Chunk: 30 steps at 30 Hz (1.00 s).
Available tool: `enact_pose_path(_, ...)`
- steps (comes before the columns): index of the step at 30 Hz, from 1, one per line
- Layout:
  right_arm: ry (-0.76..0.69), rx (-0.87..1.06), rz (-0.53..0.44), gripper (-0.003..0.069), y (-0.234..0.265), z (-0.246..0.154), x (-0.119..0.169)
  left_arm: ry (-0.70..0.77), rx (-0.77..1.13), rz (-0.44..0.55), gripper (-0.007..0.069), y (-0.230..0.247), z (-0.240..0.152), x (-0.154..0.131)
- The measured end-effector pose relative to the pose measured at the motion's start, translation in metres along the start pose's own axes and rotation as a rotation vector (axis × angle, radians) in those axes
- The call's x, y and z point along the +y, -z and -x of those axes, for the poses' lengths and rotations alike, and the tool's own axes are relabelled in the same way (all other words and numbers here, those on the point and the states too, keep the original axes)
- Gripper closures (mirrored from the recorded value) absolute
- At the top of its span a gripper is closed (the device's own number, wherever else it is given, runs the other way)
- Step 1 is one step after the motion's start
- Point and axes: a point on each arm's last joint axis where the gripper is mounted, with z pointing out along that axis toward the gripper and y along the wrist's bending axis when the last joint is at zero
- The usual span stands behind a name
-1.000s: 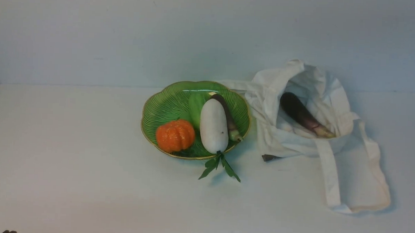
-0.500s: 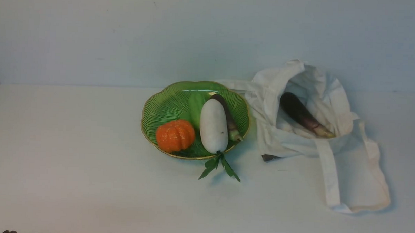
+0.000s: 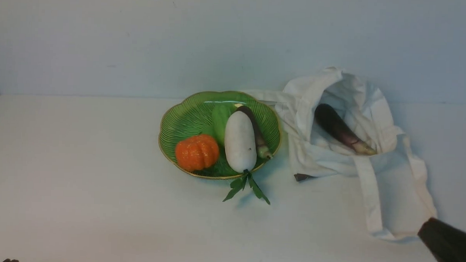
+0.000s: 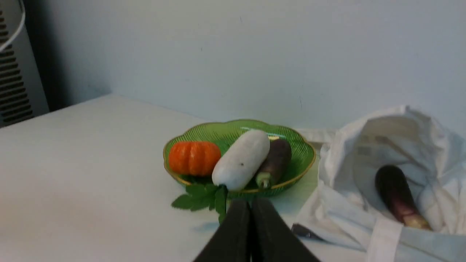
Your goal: Take vegetables from cloth bag on white table place on plate.
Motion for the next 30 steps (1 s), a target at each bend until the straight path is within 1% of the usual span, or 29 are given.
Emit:
enact_pose_path(8, 0.0, 0.137, 0.002, 0.0674, 0.005, -0.038, 0.001, 0.0, 0.0, 0.0, 0.063, 0.0, 0.0, 0.0)
enact_pose_path(18, 0.0, 0.16, 0.002, 0.0674, 0.005, -0.041, 0.001, 0.0, 0.0, 0.0, 0.063, 0.0, 0.0, 0.0)
enact_pose_path(21, 0.001, 0.134, 0.002, 0.0674, 0.009, -0.039, 0.001, 0.0, 0.0, 0.0, 0.063, 0.0, 0.0, 0.0)
enact_pose_path(23, 0.01, 0.089, -0.024, 0.0674, 0.016, -0.036, -0.002, 0.0, 0.0, 0.0, 0.063, 0.0, 0.0, 0.0)
enact_pose_path(25, 0.007, 0.098, -0.094, 0.0674, 0.024, -0.039, -0.006, 0.0, 0.0, 0.0, 0.063, 0.0, 0.0, 0.0)
enact_pose_path(26, 0.007, 0.1, -0.094, 0.0674, 0.024, -0.039, -0.006, 0.0, 0.0, 0.0, 0.063, 0.0, 0.0, 0.0)
enact_pose_path(29, -0.009, 0.127, -0.232, 0.0674, 0.034, -0.045, -0.013, 0.0, 0.0, 0.0, 0.063, 0.0, 0.0, 0.0)
enact_pose_path(30, -0.011, 0.134, -0.24, 0.0674, 0.034, -0.046, -0.014, 0.0, 0.0, 0.0, 0.063, 0.0, 0.0, 0.0)
